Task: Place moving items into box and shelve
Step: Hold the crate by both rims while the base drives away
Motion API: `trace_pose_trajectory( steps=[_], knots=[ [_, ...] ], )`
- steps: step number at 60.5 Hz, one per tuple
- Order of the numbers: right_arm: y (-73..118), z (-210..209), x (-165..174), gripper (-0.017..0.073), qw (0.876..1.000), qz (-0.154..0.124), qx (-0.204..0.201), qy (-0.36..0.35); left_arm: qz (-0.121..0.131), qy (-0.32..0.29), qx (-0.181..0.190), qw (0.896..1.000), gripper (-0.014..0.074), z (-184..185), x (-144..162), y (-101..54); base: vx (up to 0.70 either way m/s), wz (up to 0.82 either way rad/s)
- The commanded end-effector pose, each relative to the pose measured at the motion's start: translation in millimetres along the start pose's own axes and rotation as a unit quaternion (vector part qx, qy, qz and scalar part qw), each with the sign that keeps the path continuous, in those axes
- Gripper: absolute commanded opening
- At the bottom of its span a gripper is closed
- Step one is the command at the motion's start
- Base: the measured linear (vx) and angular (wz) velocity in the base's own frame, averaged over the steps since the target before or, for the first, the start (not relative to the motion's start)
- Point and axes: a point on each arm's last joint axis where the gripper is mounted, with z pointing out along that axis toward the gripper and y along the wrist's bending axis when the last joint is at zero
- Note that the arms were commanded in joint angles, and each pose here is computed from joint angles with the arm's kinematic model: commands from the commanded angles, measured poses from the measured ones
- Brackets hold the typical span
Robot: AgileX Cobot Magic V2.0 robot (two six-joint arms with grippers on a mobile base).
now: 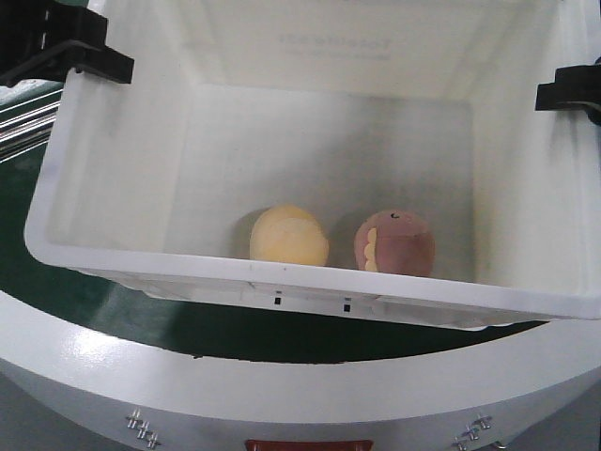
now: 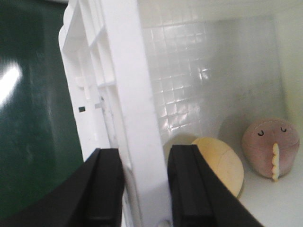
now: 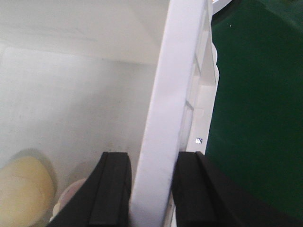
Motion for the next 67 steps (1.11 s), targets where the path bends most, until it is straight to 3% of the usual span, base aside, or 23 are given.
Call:
trace_pose_trajectory(
  steps=[1, 13, 57, 67],
  knots=[
    [13.1, -21, -21, -0.0006, 0.994, 0.021, -0.042, -0.101, 0.013, -0.153, 0.073, 0.985, -0.0006, -47, -18, -33.1, 0.0, 0.0],
    [13.0, -21, -22, -0.0006, 0.994, 0.021, -0.042, -0.103, 0.024, -0.19, 0.071, 0.979, -0.0006, -65, -17, -39.0, 0.0, 0.0],
    [12.8, -22, -25, -0.0006, 0.992, 0.026, -0.042, -0.119, 0.02, -0.102, 0.081, 0.991, -0.0006, -41, -11, -33.4, 0.0, 0.0],
    [14.8, -22, -25, -0.0006, 0.99, 0.038, -0.055, -0.121, 0.021, -0.089, 0.083, 0.992, -0.0006, -40, -9, -33.3, 0.0, 0.0]
  ],
)
